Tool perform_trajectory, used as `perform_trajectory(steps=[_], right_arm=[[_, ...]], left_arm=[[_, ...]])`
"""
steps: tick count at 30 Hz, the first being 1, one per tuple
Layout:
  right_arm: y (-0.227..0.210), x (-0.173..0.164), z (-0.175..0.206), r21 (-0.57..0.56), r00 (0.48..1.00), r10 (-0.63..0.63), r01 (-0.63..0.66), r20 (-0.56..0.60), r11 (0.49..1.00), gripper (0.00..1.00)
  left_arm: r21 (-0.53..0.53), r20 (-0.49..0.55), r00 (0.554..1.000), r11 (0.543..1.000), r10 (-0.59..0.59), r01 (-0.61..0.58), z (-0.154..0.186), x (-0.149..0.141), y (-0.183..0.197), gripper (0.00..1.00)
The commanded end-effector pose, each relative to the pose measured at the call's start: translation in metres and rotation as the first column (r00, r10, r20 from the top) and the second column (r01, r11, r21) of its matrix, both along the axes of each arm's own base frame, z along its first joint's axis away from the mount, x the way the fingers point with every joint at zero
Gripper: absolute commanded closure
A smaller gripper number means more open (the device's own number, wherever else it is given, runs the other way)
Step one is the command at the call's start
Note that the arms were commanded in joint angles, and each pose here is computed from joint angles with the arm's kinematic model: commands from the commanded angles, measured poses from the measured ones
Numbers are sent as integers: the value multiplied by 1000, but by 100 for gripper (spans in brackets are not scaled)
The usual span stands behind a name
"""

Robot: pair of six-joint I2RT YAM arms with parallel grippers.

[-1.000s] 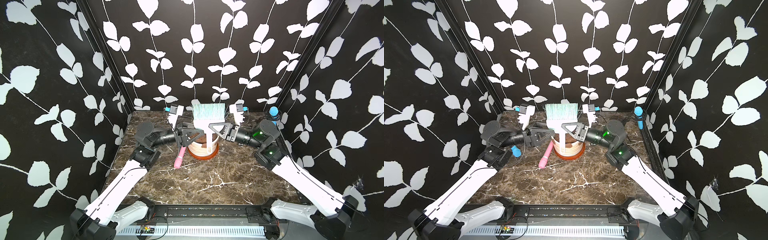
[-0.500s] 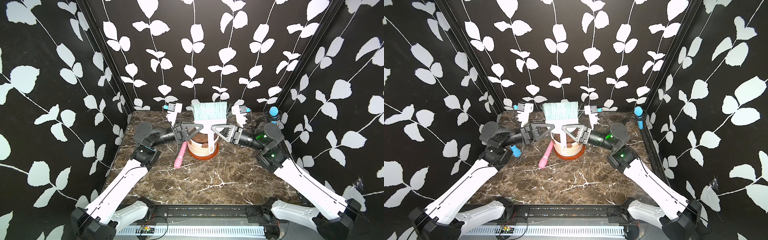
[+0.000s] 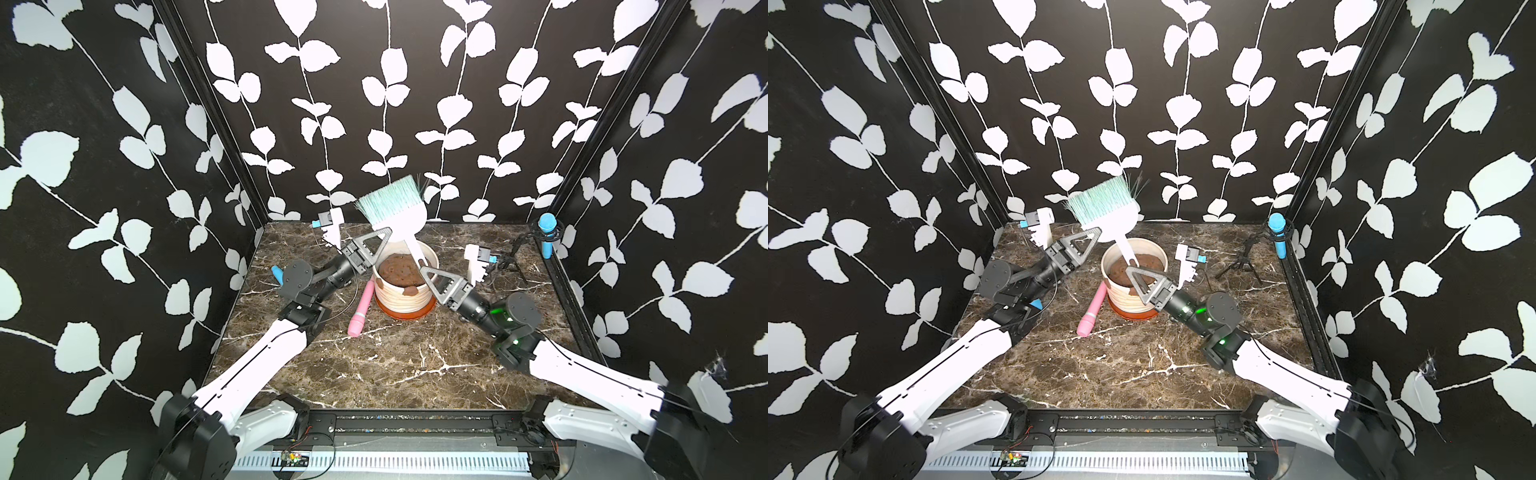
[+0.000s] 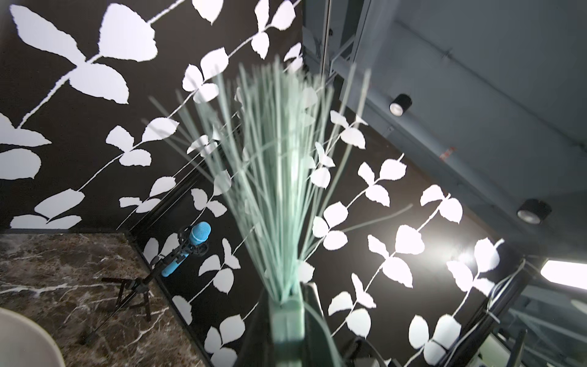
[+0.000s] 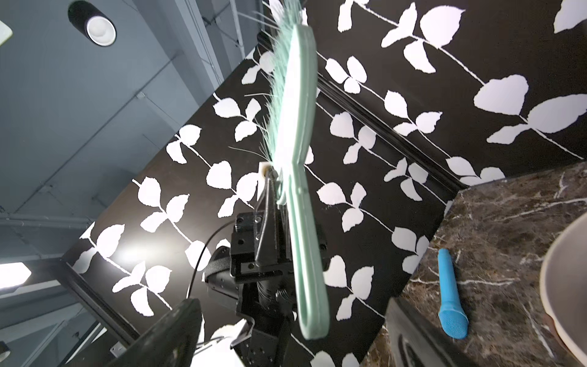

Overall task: Scrub the dried mud off the ceramic pot
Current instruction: Pick up the brush from the center of the board.

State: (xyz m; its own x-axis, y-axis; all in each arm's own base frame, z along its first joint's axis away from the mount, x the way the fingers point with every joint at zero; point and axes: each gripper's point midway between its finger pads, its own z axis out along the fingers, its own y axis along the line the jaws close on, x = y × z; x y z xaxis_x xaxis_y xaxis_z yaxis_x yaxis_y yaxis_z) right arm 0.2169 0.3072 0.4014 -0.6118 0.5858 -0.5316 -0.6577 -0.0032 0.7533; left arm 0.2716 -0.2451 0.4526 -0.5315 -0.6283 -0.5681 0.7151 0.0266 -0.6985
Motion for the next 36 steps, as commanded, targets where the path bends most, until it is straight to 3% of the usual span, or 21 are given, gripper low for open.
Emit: perform_trajectory(steps=[1,10,21,28,33,36], right_arm=[[-20,2,50,205,990,-115,96,84,974,7],[-23,27,57,277,972,-232,215,29,937,9],[5,29,77,266,987,-146,125,61,956,20],[15,26,68,167,992,-116,105,56,980,22],[12,22,72,152,988,-129,114,87,982,30],[13,19,79,146,985,-123,105,119,984,42]], left_arm=[[-143,88,996,990,-8,20,34,-17,11,100],[-95,73,997,995,-10,17,25,-23,5,100],[-94,41,998,994,-46,50,17,-23,-3,100],[-57,39,998,997,-53,55,16,-26,-5,100],[-42,37,998,998,-53,54,13,-27,-5,100],[-37,34,997,997,-64,65,11,-28,-7,100]])
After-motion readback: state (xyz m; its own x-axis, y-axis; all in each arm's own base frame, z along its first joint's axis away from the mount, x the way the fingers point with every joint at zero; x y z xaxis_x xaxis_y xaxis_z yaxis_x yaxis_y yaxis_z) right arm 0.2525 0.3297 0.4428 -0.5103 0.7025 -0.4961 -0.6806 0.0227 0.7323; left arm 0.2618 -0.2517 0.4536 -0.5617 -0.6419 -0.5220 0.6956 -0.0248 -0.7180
